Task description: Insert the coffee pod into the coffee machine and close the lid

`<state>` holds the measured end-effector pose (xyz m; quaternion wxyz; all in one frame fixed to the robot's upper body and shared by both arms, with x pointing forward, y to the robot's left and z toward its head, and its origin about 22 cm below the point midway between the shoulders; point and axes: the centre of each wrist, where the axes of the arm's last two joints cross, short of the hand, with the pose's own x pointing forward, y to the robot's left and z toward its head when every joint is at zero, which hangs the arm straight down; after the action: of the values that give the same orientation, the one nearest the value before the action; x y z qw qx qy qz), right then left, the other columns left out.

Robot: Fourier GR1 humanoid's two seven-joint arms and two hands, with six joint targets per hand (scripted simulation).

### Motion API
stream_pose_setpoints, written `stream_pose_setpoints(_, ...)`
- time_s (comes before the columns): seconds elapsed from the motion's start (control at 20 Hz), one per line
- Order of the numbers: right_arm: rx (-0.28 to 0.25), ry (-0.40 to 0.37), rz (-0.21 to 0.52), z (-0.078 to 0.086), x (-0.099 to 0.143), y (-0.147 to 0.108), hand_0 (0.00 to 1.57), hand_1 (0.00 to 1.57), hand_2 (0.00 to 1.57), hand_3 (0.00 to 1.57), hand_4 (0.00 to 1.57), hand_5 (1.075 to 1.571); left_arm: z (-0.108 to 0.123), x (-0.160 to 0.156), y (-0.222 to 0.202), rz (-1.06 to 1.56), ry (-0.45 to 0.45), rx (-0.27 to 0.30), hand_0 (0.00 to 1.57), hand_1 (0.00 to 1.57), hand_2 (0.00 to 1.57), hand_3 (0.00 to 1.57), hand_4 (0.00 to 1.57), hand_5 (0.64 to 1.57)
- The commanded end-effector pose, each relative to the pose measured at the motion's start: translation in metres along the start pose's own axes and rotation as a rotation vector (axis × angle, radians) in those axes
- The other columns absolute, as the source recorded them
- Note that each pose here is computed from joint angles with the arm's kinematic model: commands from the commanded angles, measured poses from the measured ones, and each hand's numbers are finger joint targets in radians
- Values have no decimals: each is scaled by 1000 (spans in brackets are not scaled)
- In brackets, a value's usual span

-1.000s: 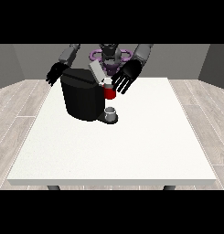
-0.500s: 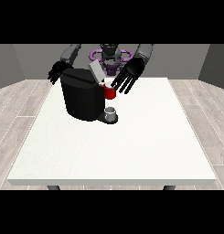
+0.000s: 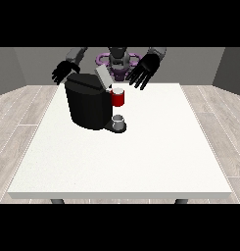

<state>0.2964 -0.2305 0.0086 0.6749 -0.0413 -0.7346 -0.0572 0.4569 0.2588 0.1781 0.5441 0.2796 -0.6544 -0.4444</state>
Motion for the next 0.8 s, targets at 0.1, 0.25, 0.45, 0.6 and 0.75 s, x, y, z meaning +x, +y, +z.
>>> stream_pose_setpoints(0.1,-26,58,-6,19,-14,-6,0,0,0,0,399,1571,6,-16,-37,318,39,30,0,0,0,0,0,1571)
stream_pose_setpoints(0.25,-55,66,6,27,-18,-11,0,0,0,0,492,1571,22,-39,-80,536,0,66,0,0,0,0,249,1571)
stream_pose_setpoints(0.45,5,82,81,38,-30,-46,0,0,0,0,390,1571,32,-32,-144,748,35,2,0,0,0,0,0,1571)
stream_pose_setpoints(0.6,75,54,75,16,8,-38,0,0,0,0,289,1571,49,-57,-146,803,64,23,0,0,0,0,0,1571)
stream_pose_setpoints(0.75,81,48,108,13,12,-42,0,0,0,0,0,1571,65,-57,-186,931,110,-13,0,0,0,0,142,1571)
